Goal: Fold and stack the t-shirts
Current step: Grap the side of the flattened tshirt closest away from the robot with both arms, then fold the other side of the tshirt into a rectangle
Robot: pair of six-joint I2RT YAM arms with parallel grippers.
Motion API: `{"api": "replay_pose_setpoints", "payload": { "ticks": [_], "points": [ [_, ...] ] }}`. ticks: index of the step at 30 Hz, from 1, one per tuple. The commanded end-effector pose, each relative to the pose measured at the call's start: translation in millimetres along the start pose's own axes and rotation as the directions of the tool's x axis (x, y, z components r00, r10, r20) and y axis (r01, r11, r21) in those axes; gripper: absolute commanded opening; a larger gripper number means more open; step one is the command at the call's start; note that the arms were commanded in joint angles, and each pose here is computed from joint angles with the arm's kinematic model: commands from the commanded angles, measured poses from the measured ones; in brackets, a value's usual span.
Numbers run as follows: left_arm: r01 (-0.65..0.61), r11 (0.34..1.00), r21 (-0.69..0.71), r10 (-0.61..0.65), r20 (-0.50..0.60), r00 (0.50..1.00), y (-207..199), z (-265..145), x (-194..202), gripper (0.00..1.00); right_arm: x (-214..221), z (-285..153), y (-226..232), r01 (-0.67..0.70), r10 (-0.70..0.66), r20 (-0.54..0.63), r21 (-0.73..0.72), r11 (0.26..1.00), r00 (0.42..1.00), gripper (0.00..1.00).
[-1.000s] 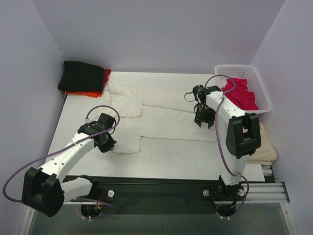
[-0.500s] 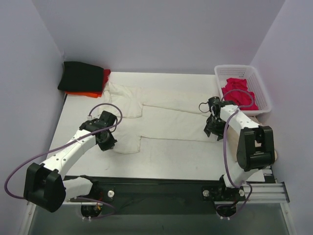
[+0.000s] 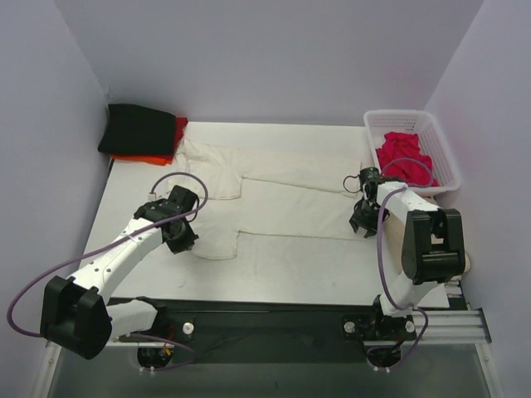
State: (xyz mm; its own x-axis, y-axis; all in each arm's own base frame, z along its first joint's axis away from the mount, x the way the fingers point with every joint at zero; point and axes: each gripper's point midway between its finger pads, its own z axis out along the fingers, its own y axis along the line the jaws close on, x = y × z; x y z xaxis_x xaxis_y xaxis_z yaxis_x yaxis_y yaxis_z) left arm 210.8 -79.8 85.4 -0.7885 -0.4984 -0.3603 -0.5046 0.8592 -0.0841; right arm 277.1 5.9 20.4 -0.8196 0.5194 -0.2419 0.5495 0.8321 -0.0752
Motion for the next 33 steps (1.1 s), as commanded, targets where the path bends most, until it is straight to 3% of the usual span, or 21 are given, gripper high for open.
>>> {"api": "replay_pose_setpoints", "payload": {
  "ticks": [1, 15, 17, 25, 33],
  "points": [
    [-0.004, 1.0, 0.014, 0.004, 0.038, 0.999, -6.4, -10.9, -12.9, 0.0, 10.2, 9.9, -6.2, 0.005, -0.003, -0.047, 0.031, 1.0, 0.999, 0.35],
    [0.007, 1.0, 0.014, -0.008, 0.054, 0.998, -7.4, -18.4, -19.6, 0.0, 34.4, 18.4, -19.0, 0.011, -0.005, -0.107, 0.061, 0.998, 0.994, 0.37],
    [0.013, 1.0, 0.015, -0.014, 0.065, 0.998, -6.4, -21.8, -21.7, 0.0, 37.4, 18.9, -21.1, 0.017, -0.009, -0.117, 0.067, 0.998, 0.993, 0.34],
    [0.027, 0.999, 0.025, -0.029, 0.092, 0.995, -1.1, -34.3, -25.2, 0.0, 47.0, 17.3, -27.3, 0.024, -0.013, -0.143, 0.079, 0.997, 0.99, 0.0],
    [0.053, 0.996, 0.068, -0.061, 0.126, 0.99, 2.7, -51.7, -28.4, 0.0, 44.9, -0.9, -31.5, 0.009, -0.002, -0.109, 0.064, 0.998, 0.994, 0.0]
  ]
}}
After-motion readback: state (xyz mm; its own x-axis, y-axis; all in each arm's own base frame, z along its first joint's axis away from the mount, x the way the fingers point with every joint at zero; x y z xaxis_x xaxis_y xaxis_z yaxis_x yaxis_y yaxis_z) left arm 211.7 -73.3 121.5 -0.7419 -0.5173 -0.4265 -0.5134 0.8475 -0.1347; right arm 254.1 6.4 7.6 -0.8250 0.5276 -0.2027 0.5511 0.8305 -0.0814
